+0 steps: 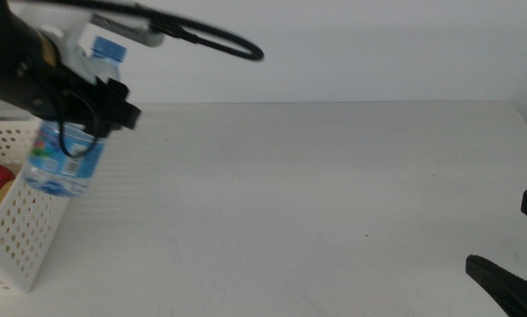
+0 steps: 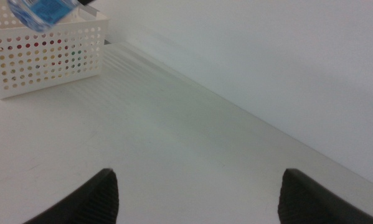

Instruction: Use arms to grab the bottles and put them into the dustbin to the left of the table.

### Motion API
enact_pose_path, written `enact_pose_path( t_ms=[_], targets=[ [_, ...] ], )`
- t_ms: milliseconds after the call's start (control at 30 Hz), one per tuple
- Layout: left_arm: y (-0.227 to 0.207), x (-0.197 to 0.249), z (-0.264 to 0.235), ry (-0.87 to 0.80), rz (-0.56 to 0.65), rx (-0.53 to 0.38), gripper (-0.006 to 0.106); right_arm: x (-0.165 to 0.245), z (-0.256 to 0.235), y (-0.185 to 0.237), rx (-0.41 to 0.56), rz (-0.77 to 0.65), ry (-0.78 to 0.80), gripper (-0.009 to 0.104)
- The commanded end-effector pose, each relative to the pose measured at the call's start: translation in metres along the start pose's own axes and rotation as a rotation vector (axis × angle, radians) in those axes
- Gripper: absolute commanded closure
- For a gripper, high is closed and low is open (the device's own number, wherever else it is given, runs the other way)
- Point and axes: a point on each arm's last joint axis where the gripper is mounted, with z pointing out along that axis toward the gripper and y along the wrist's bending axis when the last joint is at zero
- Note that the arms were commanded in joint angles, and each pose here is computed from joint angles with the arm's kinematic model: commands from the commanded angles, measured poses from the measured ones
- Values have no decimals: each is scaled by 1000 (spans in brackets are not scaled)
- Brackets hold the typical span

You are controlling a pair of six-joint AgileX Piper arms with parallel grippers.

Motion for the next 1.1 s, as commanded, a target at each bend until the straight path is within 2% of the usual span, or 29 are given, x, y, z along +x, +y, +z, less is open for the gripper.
enact_pose_path(
  t_ms=[0,133,300,500,667,900,1067],
  targets=[
    [19,-18,-28,-104,-7,-47,105,-15,0,-3,22,-17,-93,28],
    [50,-21,-35,-74,-99,-59,105,-15,0,-3,22,-17,-93,28],
    [82,-20,-36,-16,-140,-22,105,-15,0,-3,22,-17,-93,28],
    [129,-5,-27,95,-221,-65,105,-15,0,-3,22,-17,-93,28],
    [150,6,-8,139,-276,9,105,-15,0,-3,22,-17,-93,28],
    [182,29,33,256,-361,7,105,-15,0,-3,22,-17,-93,28],
    [194,39,63,304,-375,-3,105,-15,0,-3,22,-17,-93,28]
  ],
)
